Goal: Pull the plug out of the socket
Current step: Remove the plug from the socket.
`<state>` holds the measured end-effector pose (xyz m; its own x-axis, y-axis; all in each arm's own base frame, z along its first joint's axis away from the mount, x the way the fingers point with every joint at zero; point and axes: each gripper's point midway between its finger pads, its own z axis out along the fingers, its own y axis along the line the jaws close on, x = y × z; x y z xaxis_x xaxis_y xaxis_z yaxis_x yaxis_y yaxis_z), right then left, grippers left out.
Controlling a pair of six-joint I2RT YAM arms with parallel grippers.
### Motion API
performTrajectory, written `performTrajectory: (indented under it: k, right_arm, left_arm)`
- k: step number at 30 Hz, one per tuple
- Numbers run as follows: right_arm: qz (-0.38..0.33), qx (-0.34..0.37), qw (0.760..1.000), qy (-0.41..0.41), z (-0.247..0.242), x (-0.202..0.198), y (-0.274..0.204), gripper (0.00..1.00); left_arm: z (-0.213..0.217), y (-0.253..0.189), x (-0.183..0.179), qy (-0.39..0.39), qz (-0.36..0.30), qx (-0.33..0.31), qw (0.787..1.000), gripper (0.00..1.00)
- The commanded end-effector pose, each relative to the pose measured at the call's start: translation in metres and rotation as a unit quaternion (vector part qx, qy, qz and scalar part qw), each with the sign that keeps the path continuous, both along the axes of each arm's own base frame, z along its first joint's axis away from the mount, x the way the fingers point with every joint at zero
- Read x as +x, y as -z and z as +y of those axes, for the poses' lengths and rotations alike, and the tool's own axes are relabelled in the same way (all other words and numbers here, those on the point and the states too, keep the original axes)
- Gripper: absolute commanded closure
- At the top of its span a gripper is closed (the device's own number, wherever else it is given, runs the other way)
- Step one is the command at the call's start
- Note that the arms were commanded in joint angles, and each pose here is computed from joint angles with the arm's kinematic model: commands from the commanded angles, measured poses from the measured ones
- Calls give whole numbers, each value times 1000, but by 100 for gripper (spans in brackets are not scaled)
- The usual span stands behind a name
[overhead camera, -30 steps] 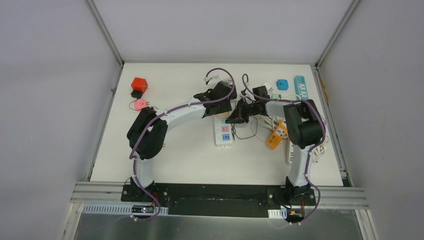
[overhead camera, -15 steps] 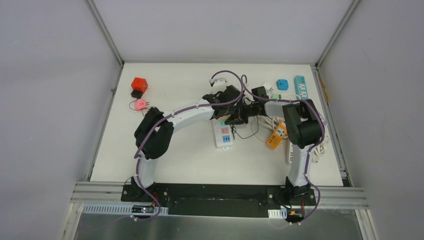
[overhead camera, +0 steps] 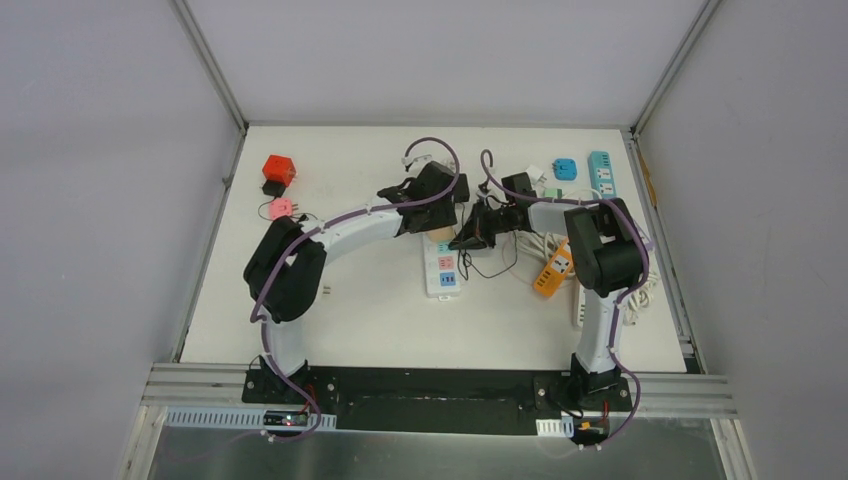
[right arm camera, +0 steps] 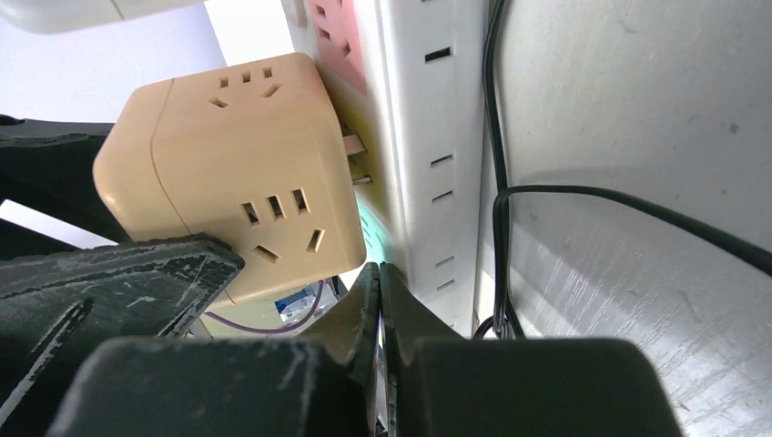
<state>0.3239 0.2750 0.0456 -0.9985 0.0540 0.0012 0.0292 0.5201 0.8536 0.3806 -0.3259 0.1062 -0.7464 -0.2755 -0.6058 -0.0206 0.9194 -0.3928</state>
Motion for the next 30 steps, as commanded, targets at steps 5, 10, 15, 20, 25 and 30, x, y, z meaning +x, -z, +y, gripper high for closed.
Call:
performTrajectory:
  k: [5, 10, 15, 20, 25, 30]
  right_arm:
    - [25, -109, 993, 26, -25, -6, 58, 98]
    - [28, -110, 993, 25, -25, -7, 59, 98]
    - [29, -111, 993, 23, -24, -8, 60, 98]
    - [32, -112, 993, 21, -23, -9, 62, 98]
    - [32, -112, 993, 21, -22, -9, 61, 98]
    - [32, -112, 993, 20, -22, -9, 61, 98]
  left_arm:
    - [13, 9, -20, 17, 5, 131, 991, 100]
    - [17, 8, -19, 7, -13, 185, 983, 100]
    - [22, 1, -17, 1, -33, 236, 971, 100]
    - [19, -2, -21, 12, -37, 275, 961, 100]
    - [3, 11, -28, 40, -5, 221, 975, 100]
    - [-7, 11, -30, 45, 25, 99, 994, 100]
